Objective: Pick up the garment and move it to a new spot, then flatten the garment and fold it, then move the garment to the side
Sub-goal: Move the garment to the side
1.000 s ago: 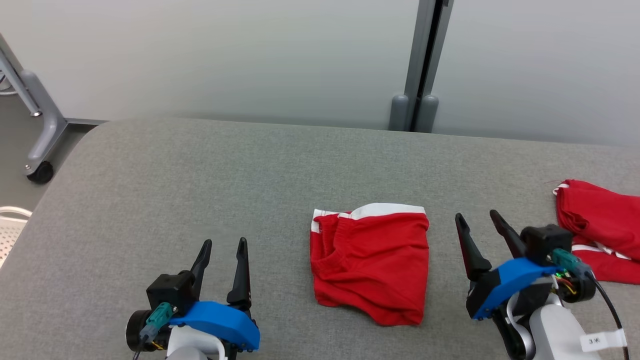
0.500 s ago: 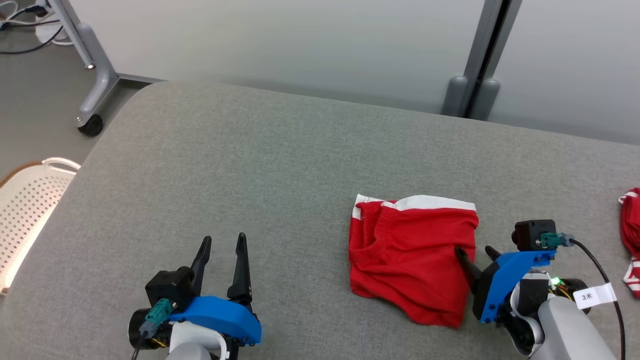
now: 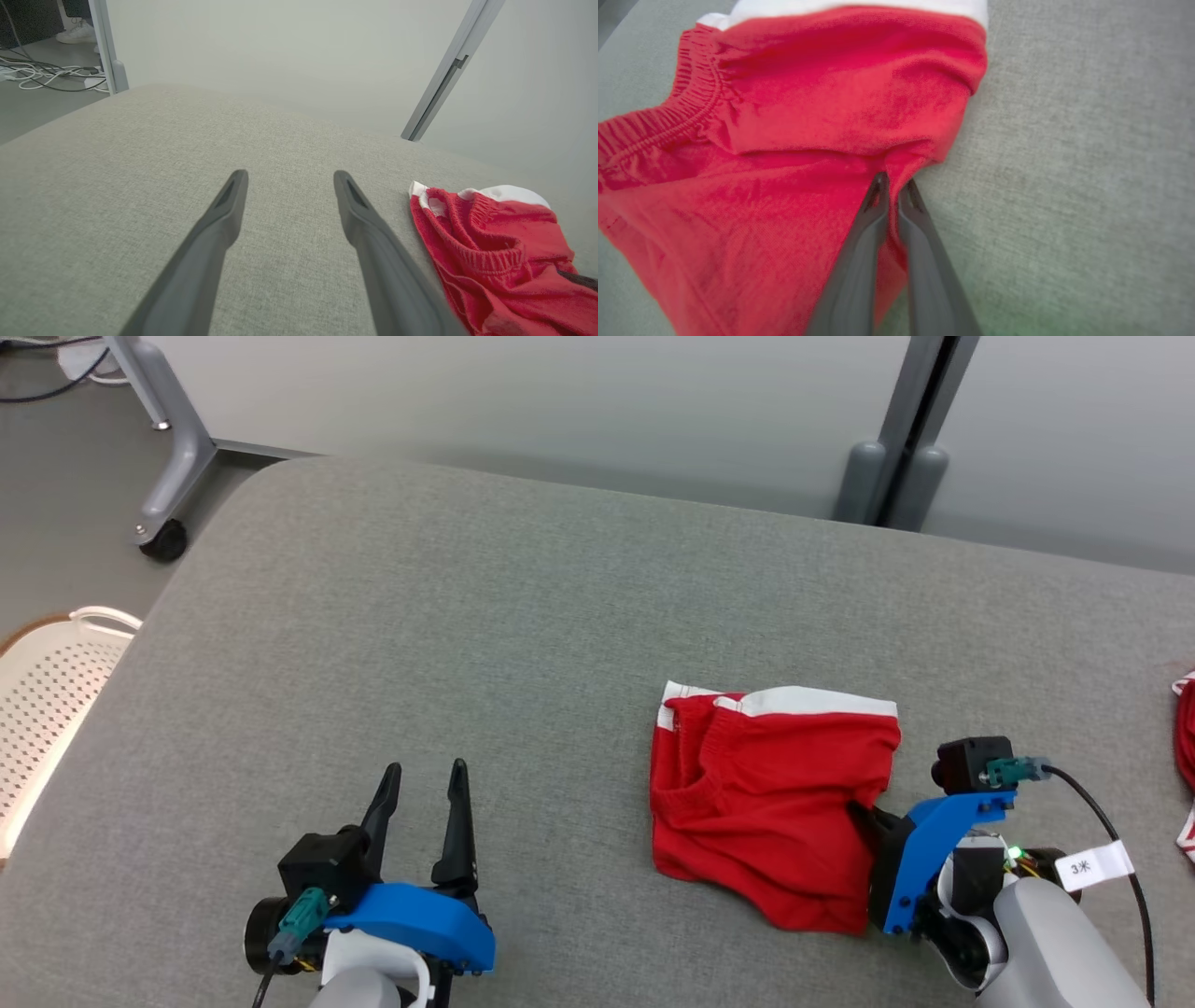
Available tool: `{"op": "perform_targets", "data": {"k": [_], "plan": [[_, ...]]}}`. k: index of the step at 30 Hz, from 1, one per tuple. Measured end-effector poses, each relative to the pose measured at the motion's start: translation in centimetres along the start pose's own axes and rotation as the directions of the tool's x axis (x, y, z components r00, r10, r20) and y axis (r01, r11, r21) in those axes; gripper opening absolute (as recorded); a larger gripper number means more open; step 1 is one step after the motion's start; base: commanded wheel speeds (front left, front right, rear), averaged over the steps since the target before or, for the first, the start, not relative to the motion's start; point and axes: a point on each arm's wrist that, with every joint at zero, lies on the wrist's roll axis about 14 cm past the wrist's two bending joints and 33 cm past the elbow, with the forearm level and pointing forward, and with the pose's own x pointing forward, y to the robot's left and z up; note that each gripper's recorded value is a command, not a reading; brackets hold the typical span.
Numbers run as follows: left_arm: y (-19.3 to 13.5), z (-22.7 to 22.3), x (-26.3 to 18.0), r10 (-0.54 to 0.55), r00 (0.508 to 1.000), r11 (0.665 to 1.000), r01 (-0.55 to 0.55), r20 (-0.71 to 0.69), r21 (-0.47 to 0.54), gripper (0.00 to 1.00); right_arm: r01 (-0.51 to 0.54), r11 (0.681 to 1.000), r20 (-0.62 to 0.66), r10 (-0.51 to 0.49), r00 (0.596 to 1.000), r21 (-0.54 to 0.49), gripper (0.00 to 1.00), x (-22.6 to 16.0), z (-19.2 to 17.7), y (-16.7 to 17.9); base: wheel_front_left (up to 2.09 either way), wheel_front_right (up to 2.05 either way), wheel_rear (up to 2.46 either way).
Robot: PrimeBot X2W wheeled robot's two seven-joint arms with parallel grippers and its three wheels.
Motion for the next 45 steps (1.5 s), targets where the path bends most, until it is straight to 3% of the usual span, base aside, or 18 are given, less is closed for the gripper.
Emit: {"op": "perform_targets", "data": {"k": [5, 11, 18, 25, 30, 36, 45], "plan": [[-3.0, -1.3, 1.7, -0.087, 0.995, 0.996, 0.088, -0.037, 0.006, 1.0, 0.019, 0.998, 0.053, -0.016, 0.998, -0.054, 0.0, -0.5, 1.5, -1.7, 0.0, 0.0, 0.0], [-7.9, -3.6, 4.2, -0.227, 0.969, 0.974, 0.228, -0.096, 0.003, 1.0, 0.166, 0.984, 0.107, -0.159, 0.982, -0.062, 0.0, -3.4, 3.0, -8.9, 0.0, 0.0, 0.0], [-13.9, -4.9, 6.9, -0.397, 0.91, 0.916, 0.401, -0.116, 0.01, 1.0, 0.336, 0.942, 0.146, -0.33, 0.932, -0.012, 0.0, -8.7, 2.8, -15.9, 0.0, 0.0, 0.0], [-18.7, -5.1, 7.6, -0.517, 0.848, 0.853, 0.522, -0.115, 0.009, 1.0, 0.414, 0.91, 0.204, -0.409, 0.889, 0.02, 0.0, -12.4, 3.4, -18.2, 0.0, 0.0, 0.0], [-19.2, -4.7, 7.8, -0.531, 0.84, 0.844, 0.537, -0.112, 0.023, 1.0, 0.41, 0.912, 0.258, -0.391, 0.883, -0.023, 0.0, -12.4, 5.4, -17.5, 0.0, 0.0, 0.0], [-17.9, -4.2, 7.5, -0.503, 0.857, 0.86, 0.51, -0.108, 0.039, 1.0, 0.404, 0.906, 0.304, -0.352, 0.885, -0.126, 0.0, -12.1, 8.7, -16.5, 0.0, 0.0, 0.0], [-16.2, -3.6, 7.0, -0.46, 0.882, 0.884, 0.466, -0.098, 0.041, 1.0, 0.509, 0.814, 0.271, -0.442, 0.855, -0.279, 0.0, -14.5, 12.2, -20.4, 0.0, 0.0, 0.0]]}}
